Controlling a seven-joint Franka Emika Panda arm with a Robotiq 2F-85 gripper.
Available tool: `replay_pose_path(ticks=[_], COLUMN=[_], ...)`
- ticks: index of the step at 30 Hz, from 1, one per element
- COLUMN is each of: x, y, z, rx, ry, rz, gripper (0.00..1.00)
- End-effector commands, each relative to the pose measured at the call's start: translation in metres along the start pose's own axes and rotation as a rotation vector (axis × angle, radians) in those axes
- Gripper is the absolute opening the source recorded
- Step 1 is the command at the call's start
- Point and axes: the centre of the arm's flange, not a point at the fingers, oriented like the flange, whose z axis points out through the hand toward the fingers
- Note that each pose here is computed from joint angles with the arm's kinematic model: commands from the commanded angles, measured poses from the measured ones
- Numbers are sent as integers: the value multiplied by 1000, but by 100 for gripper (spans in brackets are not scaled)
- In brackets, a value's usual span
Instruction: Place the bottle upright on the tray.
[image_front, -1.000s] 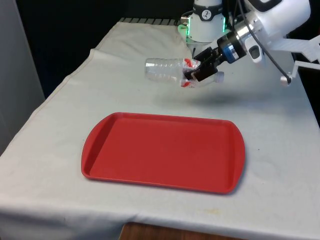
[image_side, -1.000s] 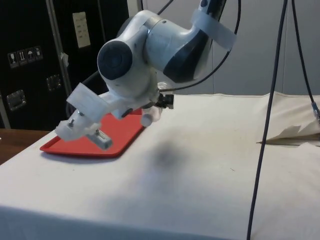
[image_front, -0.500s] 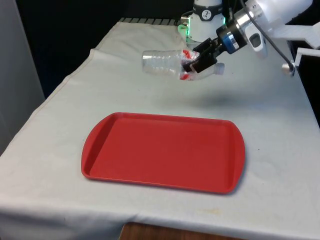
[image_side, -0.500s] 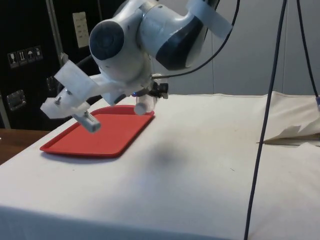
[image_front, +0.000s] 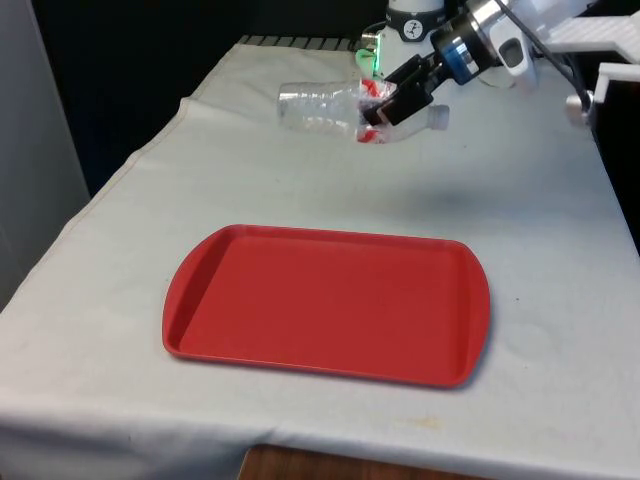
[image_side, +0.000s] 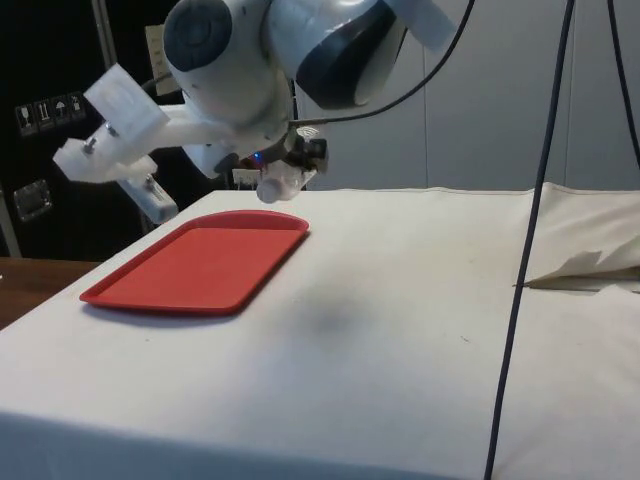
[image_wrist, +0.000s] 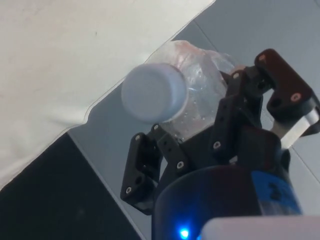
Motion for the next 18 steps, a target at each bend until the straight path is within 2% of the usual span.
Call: replay_pose_path(ticks=[1, 4, 5, 8, 14, 18], x=[-4, -10, -8, -18, -27, -40], y=[2, 5, 5, 9, 14, 20], z=[-1, -4, -3, -8, -12, -17], rx=[6, 6, -1, 7, 4, 13], ry=[7, 12, 6, 19, 20, 32], rz=[0, 2, 5, 4, 8, 9], gripper=[0, 0, 0, 0, 0, 0])
